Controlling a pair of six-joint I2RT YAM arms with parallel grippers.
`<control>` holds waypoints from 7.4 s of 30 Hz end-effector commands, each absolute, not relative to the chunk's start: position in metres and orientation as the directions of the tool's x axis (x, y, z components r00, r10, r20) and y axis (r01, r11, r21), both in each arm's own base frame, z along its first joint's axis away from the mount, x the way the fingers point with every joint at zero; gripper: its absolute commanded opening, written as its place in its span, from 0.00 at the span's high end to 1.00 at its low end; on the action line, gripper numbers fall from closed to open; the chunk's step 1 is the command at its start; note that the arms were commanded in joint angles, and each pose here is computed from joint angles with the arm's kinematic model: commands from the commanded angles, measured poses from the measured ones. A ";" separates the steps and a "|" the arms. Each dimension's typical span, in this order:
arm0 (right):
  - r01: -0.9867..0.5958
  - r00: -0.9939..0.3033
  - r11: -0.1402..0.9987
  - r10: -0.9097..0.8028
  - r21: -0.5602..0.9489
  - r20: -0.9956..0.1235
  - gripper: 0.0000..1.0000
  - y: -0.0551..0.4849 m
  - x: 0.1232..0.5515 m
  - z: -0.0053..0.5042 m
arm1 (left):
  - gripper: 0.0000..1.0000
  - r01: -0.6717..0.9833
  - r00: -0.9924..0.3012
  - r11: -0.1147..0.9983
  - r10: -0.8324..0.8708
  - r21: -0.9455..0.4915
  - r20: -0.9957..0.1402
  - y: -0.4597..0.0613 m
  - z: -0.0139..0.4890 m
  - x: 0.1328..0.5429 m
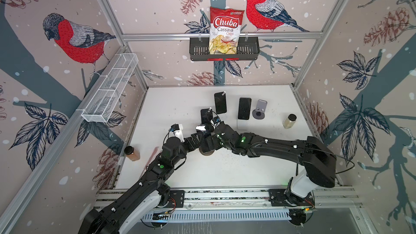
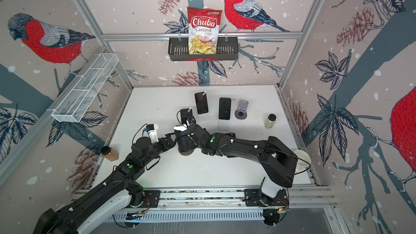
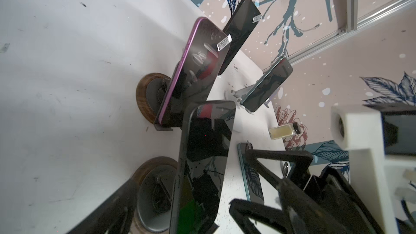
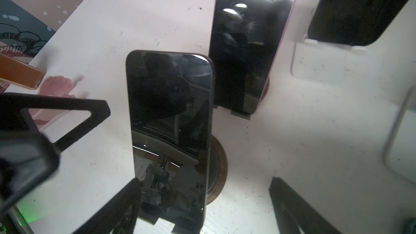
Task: Remove the phone from the phone stand
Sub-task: Remove the phone from the phone stand, then place the phone at the center of the table.
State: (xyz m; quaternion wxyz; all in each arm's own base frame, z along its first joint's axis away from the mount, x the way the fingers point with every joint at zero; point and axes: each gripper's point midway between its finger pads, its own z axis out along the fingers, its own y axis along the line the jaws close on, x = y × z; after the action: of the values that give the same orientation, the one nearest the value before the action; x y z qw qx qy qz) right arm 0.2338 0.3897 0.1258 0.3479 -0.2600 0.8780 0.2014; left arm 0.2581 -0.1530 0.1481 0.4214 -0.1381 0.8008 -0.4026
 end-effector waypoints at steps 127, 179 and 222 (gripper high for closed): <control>-0.291 -0.726 0.946 -0.122 0.141 -0.677 0.37 0.219 0.273 0.096 | 0.03 0.224 -0.671 0.669 -0.422 -0.709 -0.610 -0.193 0.155 0.278; -0.313 -0.893 0.909 -0.182 0.276 -0.413 0.37 0.264 0.235 0.020 | 0.03 0.207 -0.681 0.699 -0.400 -0.685 -0.614 -0.191 0.142 0.281; -0.249 -0.955 0.963 -0.226 0.107 -0.190 0.30 0.233 0.212 -0.013 | 0.03 0.195 -0.656 0.721 -0.407 -0.665 -0.635 -0.178 0.141 0.271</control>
State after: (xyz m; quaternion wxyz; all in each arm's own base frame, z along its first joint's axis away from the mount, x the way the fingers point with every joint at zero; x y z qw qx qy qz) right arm 0.2487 0.2582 0.0123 0.1800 -0.1314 0.9696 0.1011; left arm 0.2705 -0.1801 0.1412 0.4031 -0.0665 0.8313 -0.3769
